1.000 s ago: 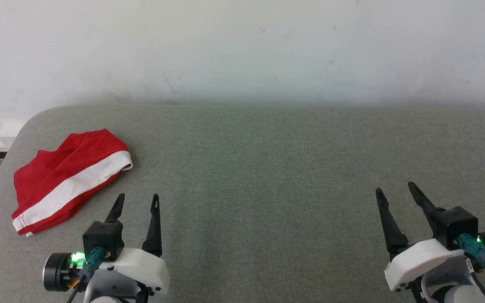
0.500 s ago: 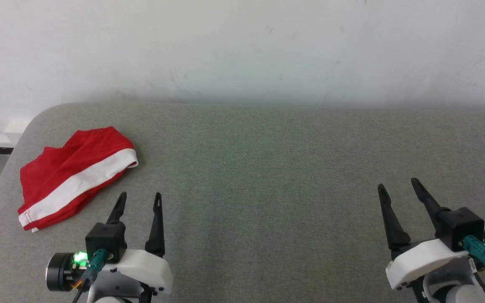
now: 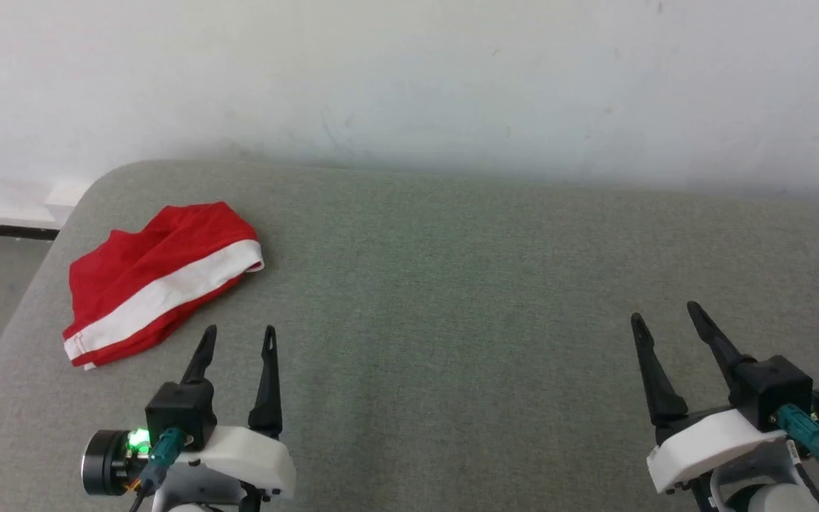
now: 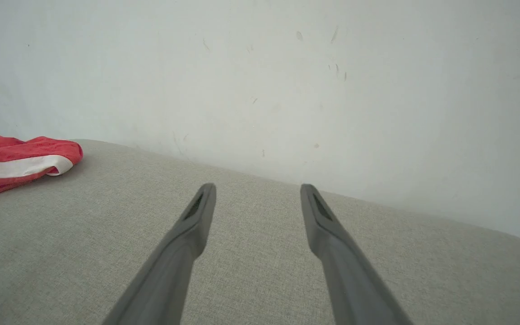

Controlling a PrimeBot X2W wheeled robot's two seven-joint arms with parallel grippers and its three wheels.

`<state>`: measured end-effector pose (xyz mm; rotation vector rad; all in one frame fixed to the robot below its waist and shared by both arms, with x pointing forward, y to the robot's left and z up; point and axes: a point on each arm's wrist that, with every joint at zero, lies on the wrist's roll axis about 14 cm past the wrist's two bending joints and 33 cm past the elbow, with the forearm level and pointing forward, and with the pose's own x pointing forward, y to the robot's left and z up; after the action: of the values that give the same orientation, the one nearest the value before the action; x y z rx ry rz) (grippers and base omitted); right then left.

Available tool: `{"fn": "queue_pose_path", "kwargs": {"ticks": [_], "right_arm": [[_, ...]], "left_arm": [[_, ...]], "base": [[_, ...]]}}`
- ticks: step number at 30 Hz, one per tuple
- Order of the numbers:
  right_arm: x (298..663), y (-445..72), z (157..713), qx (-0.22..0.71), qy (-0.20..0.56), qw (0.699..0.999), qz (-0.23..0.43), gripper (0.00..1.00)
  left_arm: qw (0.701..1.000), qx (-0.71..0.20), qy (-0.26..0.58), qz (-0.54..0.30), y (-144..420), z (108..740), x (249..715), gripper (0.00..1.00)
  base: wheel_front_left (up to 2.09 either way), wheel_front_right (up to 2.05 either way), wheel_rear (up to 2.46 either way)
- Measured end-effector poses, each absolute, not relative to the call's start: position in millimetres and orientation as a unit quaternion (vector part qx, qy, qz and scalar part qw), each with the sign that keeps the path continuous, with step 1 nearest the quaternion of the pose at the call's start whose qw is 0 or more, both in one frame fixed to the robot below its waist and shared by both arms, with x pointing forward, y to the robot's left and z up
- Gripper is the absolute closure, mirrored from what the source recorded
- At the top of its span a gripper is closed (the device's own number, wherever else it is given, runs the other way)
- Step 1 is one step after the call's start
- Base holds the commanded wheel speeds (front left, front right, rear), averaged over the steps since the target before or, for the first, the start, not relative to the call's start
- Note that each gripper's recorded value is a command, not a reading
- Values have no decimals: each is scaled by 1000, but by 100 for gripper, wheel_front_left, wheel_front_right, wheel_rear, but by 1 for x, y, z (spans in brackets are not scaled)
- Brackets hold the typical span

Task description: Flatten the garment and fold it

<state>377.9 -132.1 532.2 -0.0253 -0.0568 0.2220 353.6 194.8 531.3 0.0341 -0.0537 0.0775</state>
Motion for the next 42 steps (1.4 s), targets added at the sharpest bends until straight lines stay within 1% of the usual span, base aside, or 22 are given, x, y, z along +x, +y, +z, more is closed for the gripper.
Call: {"fn": "queue_pose_path", "kwargs": {"ticks": [26,42], "right_arm": [[393,-67,532,-11,-44,977,210,0],[394,-28,535,-6,-59,962,266,0]], "left_arm": [[992,15,-40,120,237,530,314,0],[984,19,-55,170,259,534,288,0]], "base": [[0,0,0],[0,0,0]]}}
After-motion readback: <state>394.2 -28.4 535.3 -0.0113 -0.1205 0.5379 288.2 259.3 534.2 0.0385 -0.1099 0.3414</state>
